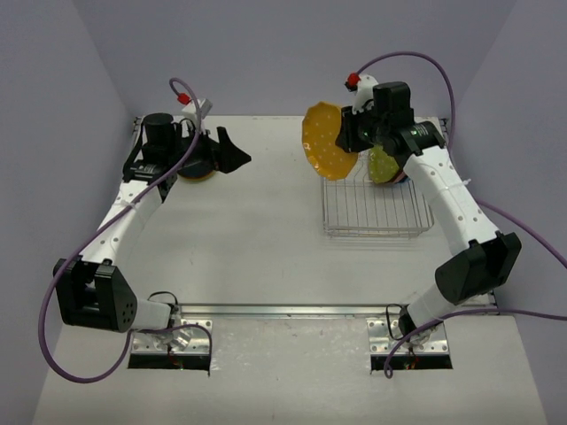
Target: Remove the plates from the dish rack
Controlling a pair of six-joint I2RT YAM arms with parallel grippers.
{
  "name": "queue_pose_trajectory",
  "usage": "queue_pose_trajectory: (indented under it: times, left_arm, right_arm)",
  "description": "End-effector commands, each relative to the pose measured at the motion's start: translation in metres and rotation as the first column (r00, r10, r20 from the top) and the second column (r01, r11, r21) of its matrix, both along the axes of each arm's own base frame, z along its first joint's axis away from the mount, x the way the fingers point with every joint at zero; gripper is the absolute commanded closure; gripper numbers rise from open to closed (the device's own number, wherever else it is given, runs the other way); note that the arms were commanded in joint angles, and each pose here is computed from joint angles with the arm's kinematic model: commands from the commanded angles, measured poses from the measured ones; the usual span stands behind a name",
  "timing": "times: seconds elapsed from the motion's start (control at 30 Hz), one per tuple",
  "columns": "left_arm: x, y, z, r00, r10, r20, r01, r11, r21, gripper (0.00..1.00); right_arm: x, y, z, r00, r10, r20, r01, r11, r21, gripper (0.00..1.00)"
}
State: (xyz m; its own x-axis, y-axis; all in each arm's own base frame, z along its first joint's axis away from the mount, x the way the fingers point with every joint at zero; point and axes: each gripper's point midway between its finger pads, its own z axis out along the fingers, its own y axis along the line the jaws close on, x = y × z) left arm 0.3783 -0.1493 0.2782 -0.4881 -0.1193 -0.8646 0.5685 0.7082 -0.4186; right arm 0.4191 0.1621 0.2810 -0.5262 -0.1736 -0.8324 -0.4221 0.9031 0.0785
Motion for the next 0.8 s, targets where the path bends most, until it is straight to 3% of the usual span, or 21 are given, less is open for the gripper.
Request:
queue_pose_trajectory:
  times: [0.0, 0.13, 0.47, 0.6, 0.77]
  left_arm:
    - [-0.023, -0.026, 0.028, 0.980, -0.194, 0.046, 0.199, 0.968, -0.156, 0.02]
    - [-0.029, -0.035, 0.014, 0.965, -0.262, -0.017, 0.254, 0.947, -0.194, 0.04]
    - [-0.045, -0.054, -0.025, 0.925, -0.360, -0.121, 0.327, 0.917, -0.229, 0.12]
    - [-0.051, -0.058, -0.029, 0.905, -0.402, -0.140, 0.359, 0.898, -0.255, 0.24]
    - [-0.070, -0.066, -0.021, 0.842, -0.524, -0.125, 0.465, 0.824, -0.323, 0.38]
  right_arm:
    - [-0.036, 0.061, 0.061, 0.962, 0.260, 0.090, -0.275, 0.913, 0.302, 1.00]
    - [-0.062, 0.088, 0.054, 0.904, 0.423, 0.060, -0.406, 0.807, 0.430, 1.00]
    - [-0.094, 0.121, 0.050, 0.781, 0.624, 0.012, -0.501, 0.614, 0.610, 1.00]
    - [-0.097, 0.125, 0.045, 0.760, 0.650, -0.001, -0.501, 0.587, 0.636, 1.00]
    - [-0.098, 0.128, 0.034, 0.748, 0.664, -0.027, -0.483, 0.571, 0.663, 1.00]
